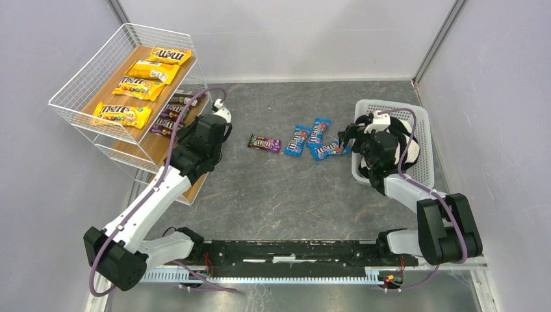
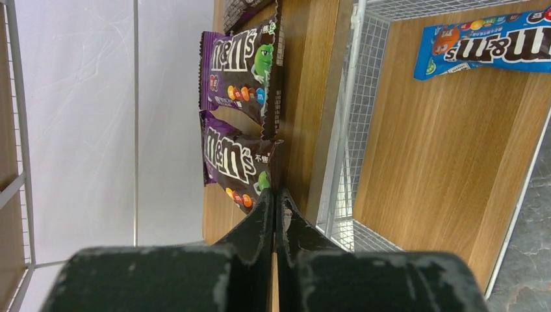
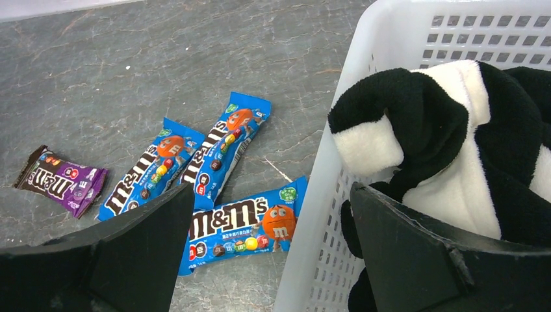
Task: Place and organize the candy bags onto the shelf
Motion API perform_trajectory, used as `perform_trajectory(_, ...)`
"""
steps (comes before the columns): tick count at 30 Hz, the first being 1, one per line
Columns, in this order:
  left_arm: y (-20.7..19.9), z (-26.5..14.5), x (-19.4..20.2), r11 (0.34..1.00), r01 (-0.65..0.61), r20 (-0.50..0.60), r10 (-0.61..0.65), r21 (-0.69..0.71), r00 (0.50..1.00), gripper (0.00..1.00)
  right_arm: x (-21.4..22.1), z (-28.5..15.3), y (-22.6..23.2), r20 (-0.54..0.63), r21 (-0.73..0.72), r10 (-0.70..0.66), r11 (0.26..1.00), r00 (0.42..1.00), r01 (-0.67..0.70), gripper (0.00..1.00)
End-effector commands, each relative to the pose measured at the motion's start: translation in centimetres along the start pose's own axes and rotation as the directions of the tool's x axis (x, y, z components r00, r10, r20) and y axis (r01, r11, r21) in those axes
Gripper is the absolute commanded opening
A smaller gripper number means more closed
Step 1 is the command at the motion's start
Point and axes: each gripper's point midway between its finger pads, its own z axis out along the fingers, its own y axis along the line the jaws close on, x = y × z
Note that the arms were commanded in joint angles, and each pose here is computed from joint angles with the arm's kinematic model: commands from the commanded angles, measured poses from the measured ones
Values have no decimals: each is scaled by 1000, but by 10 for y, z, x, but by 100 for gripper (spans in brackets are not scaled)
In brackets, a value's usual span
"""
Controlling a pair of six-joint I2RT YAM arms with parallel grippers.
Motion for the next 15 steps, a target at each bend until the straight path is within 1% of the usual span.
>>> perform_trajectory(1,11,6,-12,999,-11,22,11,-36,1000,2,-14,2,3,51,-14,3,1000,999,-2,98)
perform_trajectory(11,16,10,-1,996,-35,-35,32,-77,999,2,-13,3,3,48,-16,6,1000,999,-6,98)
perform_trajectory(15,17,10,-1,996,-38,-39,35,-78,999,2,-12,3,4,48,-18,6,1000,999,-5,98)
